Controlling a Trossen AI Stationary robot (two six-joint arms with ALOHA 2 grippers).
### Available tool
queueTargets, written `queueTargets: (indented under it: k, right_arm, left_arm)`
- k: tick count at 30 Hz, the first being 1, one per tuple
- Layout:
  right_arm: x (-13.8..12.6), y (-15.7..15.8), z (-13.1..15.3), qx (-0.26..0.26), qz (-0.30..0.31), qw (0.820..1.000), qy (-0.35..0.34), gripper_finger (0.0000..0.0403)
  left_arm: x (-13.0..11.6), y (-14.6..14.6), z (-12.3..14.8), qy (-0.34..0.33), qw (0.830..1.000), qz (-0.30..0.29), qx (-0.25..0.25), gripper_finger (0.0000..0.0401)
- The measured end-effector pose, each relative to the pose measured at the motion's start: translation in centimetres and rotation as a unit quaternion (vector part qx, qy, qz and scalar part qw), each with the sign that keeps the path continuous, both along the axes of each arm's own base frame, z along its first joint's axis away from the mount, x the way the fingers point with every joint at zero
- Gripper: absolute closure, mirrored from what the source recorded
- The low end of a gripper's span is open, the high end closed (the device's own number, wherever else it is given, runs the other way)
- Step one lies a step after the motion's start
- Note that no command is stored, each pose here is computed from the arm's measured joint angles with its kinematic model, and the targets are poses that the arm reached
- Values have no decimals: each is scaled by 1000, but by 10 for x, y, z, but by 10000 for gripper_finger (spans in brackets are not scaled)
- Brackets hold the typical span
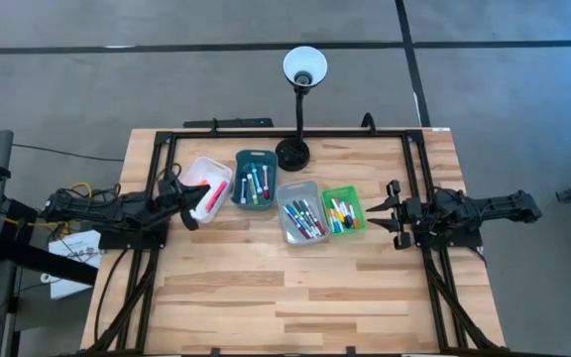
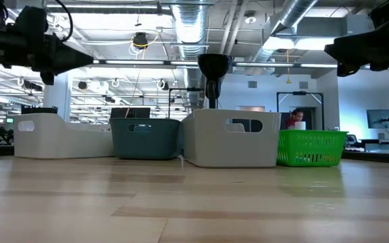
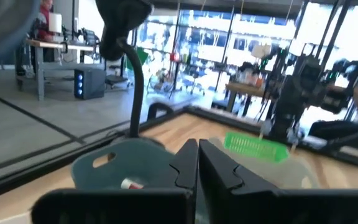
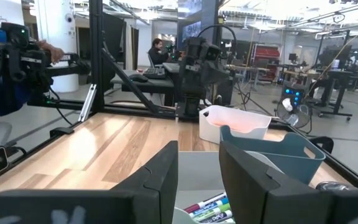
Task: Pick & Place Markers
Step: Return to Home Position
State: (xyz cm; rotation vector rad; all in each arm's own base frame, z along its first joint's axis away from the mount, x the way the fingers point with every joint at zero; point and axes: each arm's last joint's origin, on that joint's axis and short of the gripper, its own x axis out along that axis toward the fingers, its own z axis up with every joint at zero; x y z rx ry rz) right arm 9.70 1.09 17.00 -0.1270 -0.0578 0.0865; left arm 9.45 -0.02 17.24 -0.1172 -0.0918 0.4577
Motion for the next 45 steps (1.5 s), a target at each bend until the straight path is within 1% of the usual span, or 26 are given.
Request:
queueTargets:
  k: [5, 26, 33, 45]
  right_arm:
    - [0, 0, 0, 0, 0, 1000, 0, 296]
    - [0, 0, 0, 0, 0, 1000, 0, 296]
    - [0, 0, 0, 0, 0, 1000, 0, 296]
    - [0, 0, 0, 0, 0, 1000, 0, 296]
  left_arm:
    - [-2, 0, 5, -29, 1000, 1, -5, 390]
    - [-2, 0, 6, -32, 999, 1, -6, 390]
    - [0, 0, 4, -21, 1000, 2, -4, 390]
    - [5, -1, -2, 17, 1000, 2, 3, 390]
